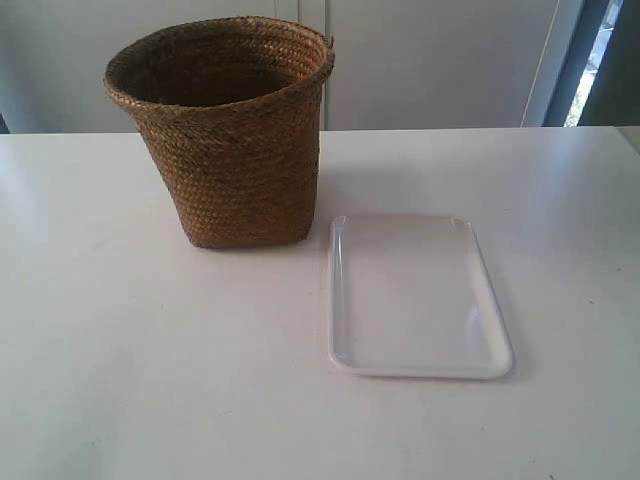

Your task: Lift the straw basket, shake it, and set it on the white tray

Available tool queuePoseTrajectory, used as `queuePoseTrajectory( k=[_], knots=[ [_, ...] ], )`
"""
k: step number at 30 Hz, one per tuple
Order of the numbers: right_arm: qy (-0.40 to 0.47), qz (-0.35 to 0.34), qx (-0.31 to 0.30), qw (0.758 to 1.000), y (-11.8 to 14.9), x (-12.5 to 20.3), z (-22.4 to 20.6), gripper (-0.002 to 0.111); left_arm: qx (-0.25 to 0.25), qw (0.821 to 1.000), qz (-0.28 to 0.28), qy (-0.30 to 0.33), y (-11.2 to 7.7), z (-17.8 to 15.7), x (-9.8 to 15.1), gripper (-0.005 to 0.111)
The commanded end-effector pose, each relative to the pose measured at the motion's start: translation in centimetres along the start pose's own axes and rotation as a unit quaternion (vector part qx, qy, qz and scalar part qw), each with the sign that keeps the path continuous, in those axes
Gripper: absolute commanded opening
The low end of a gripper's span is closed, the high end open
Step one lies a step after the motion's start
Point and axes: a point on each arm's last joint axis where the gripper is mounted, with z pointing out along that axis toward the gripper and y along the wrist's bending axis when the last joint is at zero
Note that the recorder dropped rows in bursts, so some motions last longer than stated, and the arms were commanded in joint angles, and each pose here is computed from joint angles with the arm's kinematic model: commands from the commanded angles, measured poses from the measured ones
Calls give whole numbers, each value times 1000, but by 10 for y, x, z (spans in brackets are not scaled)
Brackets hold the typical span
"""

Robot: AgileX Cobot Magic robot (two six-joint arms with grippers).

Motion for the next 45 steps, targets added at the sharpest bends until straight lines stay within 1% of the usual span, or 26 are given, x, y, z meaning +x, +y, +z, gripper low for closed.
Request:
queuePoseTrajectory(
  k=[1,2,3,5,6,8,10,11,13,14,15,16,17,19,20,22,24,25,26,28,31,33,35,38,41,45],
  knots=[
    [50,130,28,990,-4,10,-1,0,8,1000,3,-19,-1,0,-3,0],
    [102,186,57,975,-7,20,-3,0,2,1000,14,1,0,0,1,0],
    [151,237,93,955,-10,30,-6,0,-4,999,30,26,2,0,5,0],
    [212,303,150,917,-13,44,-13,0,-12,997,49,61,3,-1,11,0],
    [234,324,172,900,-14,49,-16,0,-15,996,50,71,4,-1,13,0],
    [265,332,197,884,-16,55,-20,0,-15,996,50,74,4,-1,14,0],
    [275,333,206,878,-16,57,-22,0,-14,996,52,67,4,-1,12,0],
    [265,358,212,870,-16,56,-22,0,-13,996,56,62,4,-1,11,0],
    [247,419,232,842,-17,56,-21,0,-12,996,61,59,4,-1,11,0],
    [242,436,237,834,-17,56,-21,0,-12,996,61,59,4,-1,11,0],
    [241,439,238,832,-17,56,-21,0,-12,996,59,58,3,-1,11,0],
    [241,439,238,832,-17,56,-21,0,-11,997,58,55,3,-1,10,0],
    [233,448,237,830,-17,55,-21,0,-6,998,49,36,2,-1,7,0],
    [221,455,232,831,-17,53,-19,0,8,1000,16,-25,-1,0,-4,0],
    [214,454,226,835,-16,49,-16,0,19,998,13,-64,-4,-1,-12,0],
    [199,443,209,849,-15,36,-5,0,34,993,32,-105,-20,-1,-31,0],
    [205,411,201,865,-14,24,13,0,42,988,88,-117,-44,2,-51,0],
    [211,390,196,875,-14,18,25,0,42,983,131,-123,-59,6,-64,0],
    [223,364,194,883,-14,15,37,0,40,979,157,-126,-70,11,-73,0],
    [249,277,176,911,-15,8,73,0,27,974,185,-131,-94,28,-95,0],
    [262,155,141,942,-19,4,129,0,4,974,182,-132,-117,65,-120,0],
    [237,116,122,957,-22,1,159,0,-3,973,193,-126,-126,87,-127,0],
    [207,112,114,965,-24,2,181,0,-10,969,217,-114,-130,105,-129,0],
    [203,114,115,966,-27,10,192,0,-20,967,240,-88,-127,121,-124,0],
    [243,115,126,955,-29,25,192,0,-29,968,242,-61,-121,130,-118,0],
    [310,117,143,933,-31,37,185,0,-30,970,242,-21,-119,133,-110,0]
  ],
)
